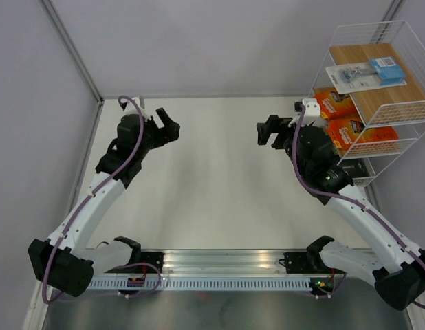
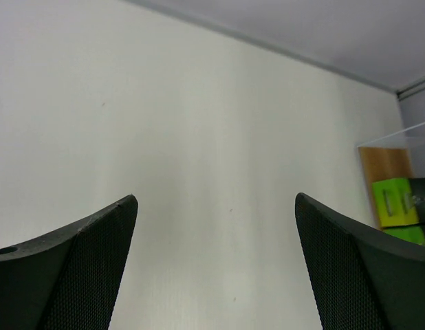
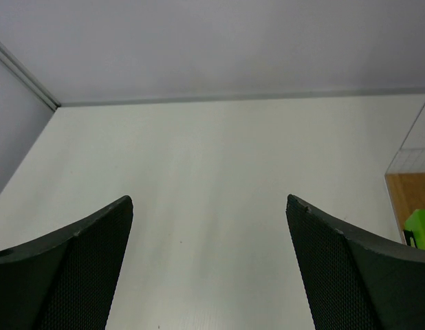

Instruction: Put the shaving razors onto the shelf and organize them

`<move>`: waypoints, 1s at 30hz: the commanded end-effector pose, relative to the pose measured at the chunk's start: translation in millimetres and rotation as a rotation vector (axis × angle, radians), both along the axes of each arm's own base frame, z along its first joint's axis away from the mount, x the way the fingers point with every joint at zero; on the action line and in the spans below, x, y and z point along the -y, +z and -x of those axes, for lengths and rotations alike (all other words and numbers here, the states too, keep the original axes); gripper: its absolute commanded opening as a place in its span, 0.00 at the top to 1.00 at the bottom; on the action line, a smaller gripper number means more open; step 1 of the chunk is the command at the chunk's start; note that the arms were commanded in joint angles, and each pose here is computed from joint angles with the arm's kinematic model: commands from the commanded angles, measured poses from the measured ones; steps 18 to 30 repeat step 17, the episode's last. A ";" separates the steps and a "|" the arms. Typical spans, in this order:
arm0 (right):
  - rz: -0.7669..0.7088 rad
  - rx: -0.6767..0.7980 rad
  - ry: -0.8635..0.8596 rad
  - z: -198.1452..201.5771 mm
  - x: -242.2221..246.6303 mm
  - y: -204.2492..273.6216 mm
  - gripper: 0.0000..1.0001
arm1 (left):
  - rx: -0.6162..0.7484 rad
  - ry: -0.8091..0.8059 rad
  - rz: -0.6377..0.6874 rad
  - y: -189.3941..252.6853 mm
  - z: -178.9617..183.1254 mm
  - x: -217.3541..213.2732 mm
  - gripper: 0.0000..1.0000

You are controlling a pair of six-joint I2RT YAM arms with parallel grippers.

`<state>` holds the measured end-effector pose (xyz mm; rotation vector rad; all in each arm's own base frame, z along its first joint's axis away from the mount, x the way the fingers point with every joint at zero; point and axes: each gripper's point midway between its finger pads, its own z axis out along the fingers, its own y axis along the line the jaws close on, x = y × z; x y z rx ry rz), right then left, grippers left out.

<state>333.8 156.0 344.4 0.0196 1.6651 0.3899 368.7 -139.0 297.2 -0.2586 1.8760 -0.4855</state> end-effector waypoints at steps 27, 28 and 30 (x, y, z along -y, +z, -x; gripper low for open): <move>-0.125 0.014 -0.053 12.1 11.4 -58.0 0.02 | -0.122 0.108 -0.129 -57.1 70.8 -57.6 0.00; -0.125 0.014 -0.053 12.1 11.4 -58.0 0.02 | -0.122 0.108 -0.129 -57.1 70.8 -57.6 0.00; -0.125 0.014 -0.053 12.1 11.4 -58.0 0.02 | -0.122 0.108 -0.129 -57.1 70.8 -57.6 0.00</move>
